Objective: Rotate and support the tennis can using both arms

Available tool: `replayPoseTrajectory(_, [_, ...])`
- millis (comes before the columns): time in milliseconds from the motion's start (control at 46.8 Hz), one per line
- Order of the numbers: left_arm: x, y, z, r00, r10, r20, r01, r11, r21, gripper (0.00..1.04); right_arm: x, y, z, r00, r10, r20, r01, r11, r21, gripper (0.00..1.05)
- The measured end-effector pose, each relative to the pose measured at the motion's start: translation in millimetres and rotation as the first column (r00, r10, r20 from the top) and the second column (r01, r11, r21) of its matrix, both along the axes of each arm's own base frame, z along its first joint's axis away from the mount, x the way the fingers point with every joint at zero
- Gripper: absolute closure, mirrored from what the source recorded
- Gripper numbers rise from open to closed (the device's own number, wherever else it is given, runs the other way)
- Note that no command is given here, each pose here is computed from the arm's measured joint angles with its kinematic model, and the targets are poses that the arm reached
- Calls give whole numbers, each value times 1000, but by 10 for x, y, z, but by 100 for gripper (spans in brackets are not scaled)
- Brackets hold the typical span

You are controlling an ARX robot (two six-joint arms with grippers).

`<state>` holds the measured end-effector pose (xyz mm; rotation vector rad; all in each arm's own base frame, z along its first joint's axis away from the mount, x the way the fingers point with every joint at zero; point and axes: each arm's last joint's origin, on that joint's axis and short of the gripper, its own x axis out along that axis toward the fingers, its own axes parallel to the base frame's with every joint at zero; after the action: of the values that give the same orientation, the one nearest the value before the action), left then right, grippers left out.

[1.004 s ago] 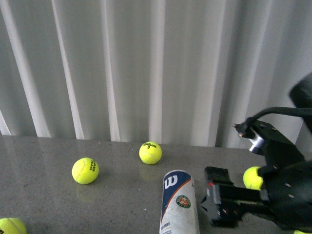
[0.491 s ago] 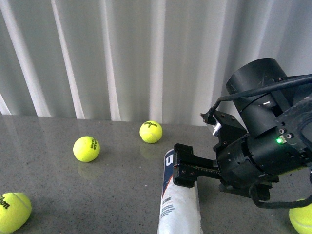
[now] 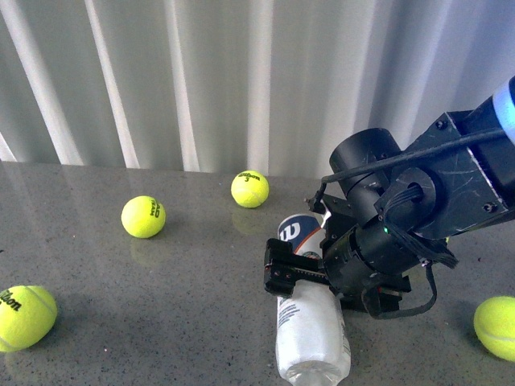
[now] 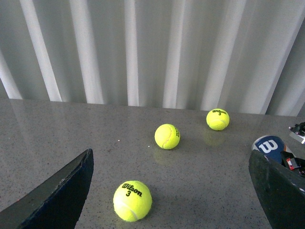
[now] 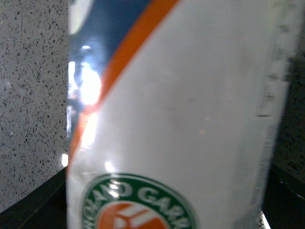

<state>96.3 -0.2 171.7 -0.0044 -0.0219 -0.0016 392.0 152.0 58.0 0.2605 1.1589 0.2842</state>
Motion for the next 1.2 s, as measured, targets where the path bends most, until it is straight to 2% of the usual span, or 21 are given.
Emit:
replayPoseTrajectory(43, [0, 0, 0, 1000, 0, 0, 0, 1000, 0, 7, 9, 3, 9, 1000, 7, 7, -7, 1000, -5, 7])
replayPoseTrajectory(128, [0, 0, 0, 1000, 0, 0, 0, 1000, 0, 7, 29, 2, 20, 998, 53, 46, -51, 998, -43, 20])
replayPoseTrajectory(214, [0, 0, 0, 1000, 0, 0, 0, 1000, 0, 7, 12, -7, 41, 979, 170, 114, -158, 981, -109, 34])
replayPoseTrajectory(299, [0, 0, 0, 1000, 0, 0, 0, 1000, 0, 7, -43, -19, 148, 911, 369, 183, -336, 923, -190, 47])
replayPoseTrajectory(342, [0, 0, 0, 1000, 0, 0, 0, 1000, 0, 7, -75, -26, 253, 845, 488, 220, -435, 866, -247, 53])
replayPoseTrajectory(385, [0, 0, 0, 1000, 0, 0, 0, 1000, 0, 7, -84, -29, 327, 803, 544, 245, -475, 832, -287, 56])
replayPoseTrajectory(406, [0, 0, 0, 1000, 0, 0, 0, 1000, 0, 7, -89, -30, 381, 757, 598, 262, -512, 793, -330, 59])
replayPoseTrajectory(427, [0, 0, 0, 1000, 0, 0, 0, 1000, 0, 7, -91, -30, 405, 747, 609, 269, -519, 785, -338, 60])
replayPoseTrajectory(470, [0, 0, 0, 1000, 0, 0, 0, 1000, 0, 7, -113, -29, 526, 616, 726, 305, -588, 682, -435, 65])
replayPoseTrajectory(556, [0, 0, 0, 1000, 0, 0, 0, 1000, 0, 7, -166, -33, 636, 387, 863, 323, -651, 504, -567, 72])
replayPoseTrajectory(577, [0, 0, 0, 1000, 0, 0, 0, 1000, 0, 7, -182, -36, 645, 310, 899, 308, -664, 437, -607, 73])
replayPoseTrajectory(641, [0, 0, 0, 1000, 0, 0, 0, 1000, 0, 7, -211, -50, 613, 149, 963, 225, -687, 265, -677, 76])
replayPoseTrajectory(705, [0, 0, 0, 1000, 0, 0, 0, 1000, 0, 7, -222, -56, 549, 63, 983, 171, -698, 166, -697, 78])
replayPoseTrajectory(726, [0, 0, 0, 1000, 0, 0, 0, 1000, 0, 7, -217, -58, 514, 18, 989, 148, -696, 119, -709, 78])
replayPoseTrajectory(791, [0, 0, 0, 1000, 0, 0, 0, 1000, 0, 7, -183, -61, 412, -76, 992, 97, -677, 20, -736, 80])
replayPoseTrajectory(833, [0, 0, 0, 1000, 0, 0, 0, 1000, 0, 7, -146, -50, 339, -108, 991, 74, -676, -19, -736, 80])
replayPoseTrajectory(983, [0, 0, 0, 1000, 0, 0, 0, 1000, 0, 7, -55, -17, 190, -148, 988, 44, -688, -71, -722, 81])
replayPoseTrajectory(1111, [0, 0, 0, 1000, 0, 0, 0, 1000, 0, 7, 11, 6, 87, -172, 985, 20, -675, -103, -731, 82])
replayPoseTrajectory(1197, [0, 0, 0, 1000, 0, 0, 0, 1000, 0, 7, 72, 47, 75, -178, 983, 32, -658, -95, -747, 82])
